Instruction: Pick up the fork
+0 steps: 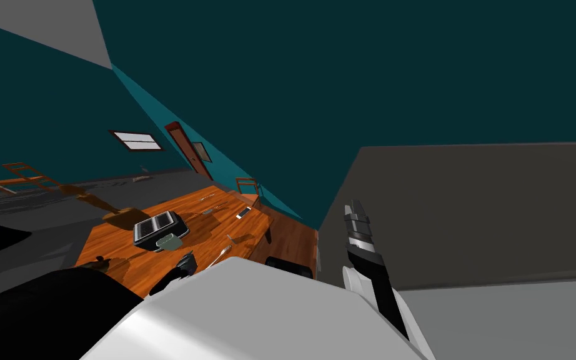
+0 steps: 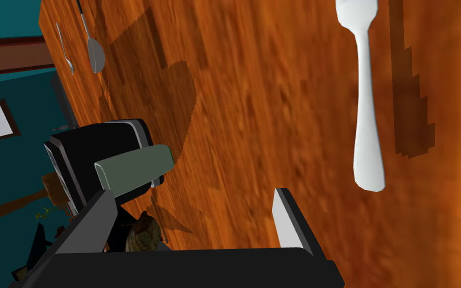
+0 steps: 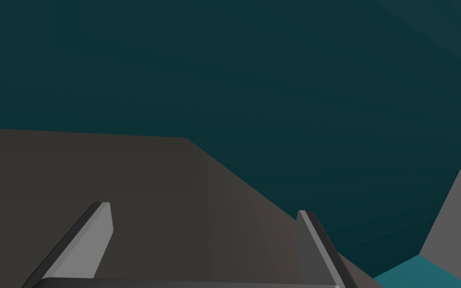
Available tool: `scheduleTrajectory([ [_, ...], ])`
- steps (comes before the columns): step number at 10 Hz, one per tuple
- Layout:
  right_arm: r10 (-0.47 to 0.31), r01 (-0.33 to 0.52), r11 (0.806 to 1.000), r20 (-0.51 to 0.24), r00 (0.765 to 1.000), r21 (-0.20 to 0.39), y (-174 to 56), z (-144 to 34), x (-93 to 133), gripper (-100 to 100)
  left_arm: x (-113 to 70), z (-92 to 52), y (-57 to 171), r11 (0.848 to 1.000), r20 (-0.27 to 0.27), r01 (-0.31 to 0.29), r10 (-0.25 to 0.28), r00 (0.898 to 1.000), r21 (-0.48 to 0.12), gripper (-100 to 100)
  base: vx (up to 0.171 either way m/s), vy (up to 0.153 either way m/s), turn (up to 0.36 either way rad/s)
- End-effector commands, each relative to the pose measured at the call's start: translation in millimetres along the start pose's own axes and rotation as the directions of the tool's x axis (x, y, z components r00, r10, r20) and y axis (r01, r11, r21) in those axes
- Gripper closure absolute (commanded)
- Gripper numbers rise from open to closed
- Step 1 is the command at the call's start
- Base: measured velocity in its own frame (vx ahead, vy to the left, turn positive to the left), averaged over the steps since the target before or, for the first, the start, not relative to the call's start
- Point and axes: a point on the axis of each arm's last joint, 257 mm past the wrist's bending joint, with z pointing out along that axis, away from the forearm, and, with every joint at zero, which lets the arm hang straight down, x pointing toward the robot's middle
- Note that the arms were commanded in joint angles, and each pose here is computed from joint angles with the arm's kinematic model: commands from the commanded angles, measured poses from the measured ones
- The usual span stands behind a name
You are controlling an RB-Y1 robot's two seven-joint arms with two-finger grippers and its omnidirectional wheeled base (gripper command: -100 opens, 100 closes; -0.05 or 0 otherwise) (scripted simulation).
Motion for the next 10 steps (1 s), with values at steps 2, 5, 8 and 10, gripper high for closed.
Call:
scheduleTrajectory([
  [2, 0.0, 0.0, 1.0, 0.0, 1.0, 0.0, 0, 0.0, 0, 0, -21.9, -4.6, 26, 0.999, 0.036, 0.013, -0.011, 0.999, -0.045, -100, 0.003, 0.005, -0.039],
  [5, 0.0, 0.0, 1.0, 0.0, 1.0, 0.0, 0, 0.0, 0, 0, -55.1, -15.0, 67, 0.989, 0.106, 0.048, -0.033, 0.994, -0.142, -100, 0.013, 0.027, -0.097],
  [8, 0.0, 0.0, 1.0, 0.0, 1.0, 0.0, 0, 0.0, 0, 0, -69.4, -21.0, 88, 0.979, 0.142, 0.072, -0.045, 0.989, -0.192, -100, 0.016, 0.013, -0.043],
  [10, 0.0, 0.0, 1.0, 0.0, 1.0, 0.0, 0, 0.0, 0, 0, -81.5, -27.2, 108, 0.965, 0.178, 0.1, -0.058, 0.982, -0.241, -100, 0.031, 0.022, -0.088],
])
